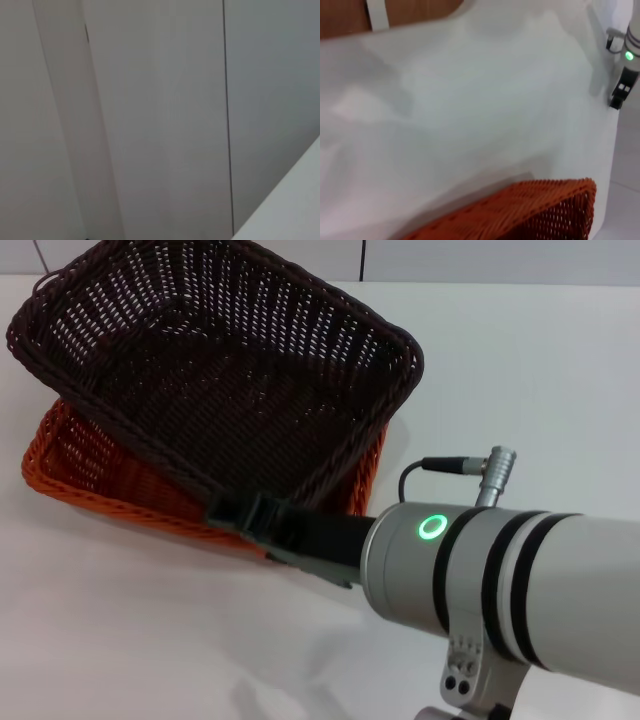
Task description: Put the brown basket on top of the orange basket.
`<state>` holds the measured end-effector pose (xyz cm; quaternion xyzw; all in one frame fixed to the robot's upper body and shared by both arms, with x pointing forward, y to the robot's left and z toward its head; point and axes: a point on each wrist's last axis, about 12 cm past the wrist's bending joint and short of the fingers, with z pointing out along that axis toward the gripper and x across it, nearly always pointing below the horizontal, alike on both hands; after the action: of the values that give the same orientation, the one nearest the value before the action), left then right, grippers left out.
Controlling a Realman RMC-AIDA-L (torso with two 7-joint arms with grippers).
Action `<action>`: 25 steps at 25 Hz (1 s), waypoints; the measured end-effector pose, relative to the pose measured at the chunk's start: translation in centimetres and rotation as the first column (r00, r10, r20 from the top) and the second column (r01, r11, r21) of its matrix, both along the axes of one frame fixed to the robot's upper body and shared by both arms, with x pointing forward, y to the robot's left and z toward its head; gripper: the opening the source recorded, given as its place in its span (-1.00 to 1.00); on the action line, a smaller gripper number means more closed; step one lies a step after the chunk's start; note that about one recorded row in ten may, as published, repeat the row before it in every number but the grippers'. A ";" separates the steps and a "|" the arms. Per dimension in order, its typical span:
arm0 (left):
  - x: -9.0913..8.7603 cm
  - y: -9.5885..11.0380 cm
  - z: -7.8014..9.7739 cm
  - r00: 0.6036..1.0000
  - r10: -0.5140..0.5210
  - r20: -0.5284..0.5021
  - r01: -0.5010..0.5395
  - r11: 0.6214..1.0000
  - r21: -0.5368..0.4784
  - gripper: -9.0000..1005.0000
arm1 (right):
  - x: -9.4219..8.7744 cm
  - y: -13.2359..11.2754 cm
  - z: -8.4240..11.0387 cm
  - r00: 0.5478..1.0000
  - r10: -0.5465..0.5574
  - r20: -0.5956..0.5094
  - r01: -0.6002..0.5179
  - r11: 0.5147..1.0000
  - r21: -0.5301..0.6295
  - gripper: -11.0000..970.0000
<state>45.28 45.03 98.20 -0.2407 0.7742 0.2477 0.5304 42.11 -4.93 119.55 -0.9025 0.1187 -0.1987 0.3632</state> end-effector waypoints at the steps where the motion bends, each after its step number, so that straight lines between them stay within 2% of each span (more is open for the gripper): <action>1: -0.1 0.0 0.0 1.000 0.001 -0.001 -0.001 1.000 -0.001 0.65 | -0.1 0.0 0.0 1.000 0.003 -0.009 -0.003 1.000 0.006 0.43; 11: -0.9 0.1 -0.3 1.000 0.012 -0.007 -0.012 1.000 0.003 0.65 | -0.5 0.8 0.1 0.998 0.034 -0.044 -0.030 0.995 0.093 0.43; 16: -1.2 0.2 -0.3 1.000 0.019 -0.002 -0.019 1.000 0.007 0.65 | 0.0 1.2 0.8 1.000 0.015 -0.016 -0.012 0.982 0.188 0.43; 21: -1.5 0.3 -0.2 1.000 0.024 0.000 -0.024 1.000 0.010 0.65 | 0.3 1.5 1.5 1.000 -0.009 -0.004 0.010 0.959 0.283 0.43; 25: -1.5 0.4 -0.2 1.000 0.025 0.001 -0.025 1.000 0.011 0.65 | 1.1 1.5 2.7 0.998 -0.060 0.019 0.047 0.910 0.412 0.43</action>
<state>43.75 45.40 97.97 -0.2477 0.7696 0.2584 0.5288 43.25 -3.43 122.25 -0.7992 0.1767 -0.1933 0.5410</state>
